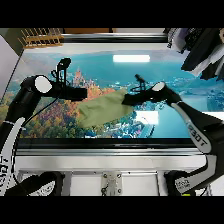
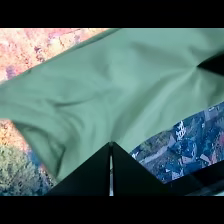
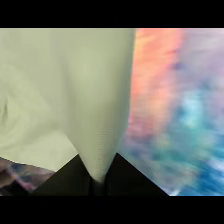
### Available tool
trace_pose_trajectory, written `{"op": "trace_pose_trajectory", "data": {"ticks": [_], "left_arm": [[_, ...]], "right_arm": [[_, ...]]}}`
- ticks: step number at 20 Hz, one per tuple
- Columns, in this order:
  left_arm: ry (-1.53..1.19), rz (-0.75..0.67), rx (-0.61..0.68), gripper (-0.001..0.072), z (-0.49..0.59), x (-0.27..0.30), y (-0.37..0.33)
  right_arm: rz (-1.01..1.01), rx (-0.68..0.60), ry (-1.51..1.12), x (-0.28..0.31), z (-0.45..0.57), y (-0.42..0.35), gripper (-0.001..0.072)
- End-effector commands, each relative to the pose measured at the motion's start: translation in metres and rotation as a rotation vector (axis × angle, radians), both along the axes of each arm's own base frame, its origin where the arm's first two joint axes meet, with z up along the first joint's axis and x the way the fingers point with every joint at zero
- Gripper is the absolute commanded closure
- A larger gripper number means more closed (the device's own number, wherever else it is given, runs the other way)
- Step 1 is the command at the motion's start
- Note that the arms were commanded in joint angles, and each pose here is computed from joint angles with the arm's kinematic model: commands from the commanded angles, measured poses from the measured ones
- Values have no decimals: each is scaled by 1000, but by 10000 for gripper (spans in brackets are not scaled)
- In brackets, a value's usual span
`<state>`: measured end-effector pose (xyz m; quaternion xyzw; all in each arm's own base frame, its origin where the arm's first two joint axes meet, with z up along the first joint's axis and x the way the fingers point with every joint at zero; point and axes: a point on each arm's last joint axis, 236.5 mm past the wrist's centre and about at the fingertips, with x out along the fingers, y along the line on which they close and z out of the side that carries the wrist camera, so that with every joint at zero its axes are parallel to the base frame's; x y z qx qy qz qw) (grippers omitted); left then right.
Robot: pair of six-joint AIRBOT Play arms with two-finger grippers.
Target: Fold the clothes and pants, and hang the long-sleeved shirts on hangers.
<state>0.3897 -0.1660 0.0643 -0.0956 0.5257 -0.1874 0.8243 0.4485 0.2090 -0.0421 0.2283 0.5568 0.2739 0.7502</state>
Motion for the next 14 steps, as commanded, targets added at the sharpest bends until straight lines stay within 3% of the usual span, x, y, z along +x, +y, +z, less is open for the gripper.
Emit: {"op": "trace_pose_trajectory", "data": {"ticks": [1, 4, 8, 11, 14], "left_arm": [[7, -3, 1, 701, -1, -2, 0], [7, -3, 1, 701, -1, -2, 0], [8, -3, 1, 701, -1, -2, 0], [8, -3, 0, 701, -1, -2, 0], [11, 6, -3, 701, -1, -2, 0]], "right_arm": [[-238, -245, -51, 15, 40, -154, 699], [-511, -399, -22, -14, 69, -297, 699], [-862, -411, 86, -83, 78, -421, 699], [-1042, -356, 197, -132, 58, -447, 699], [-1079, -311, 314, -167, 26, -421, 699]]}}
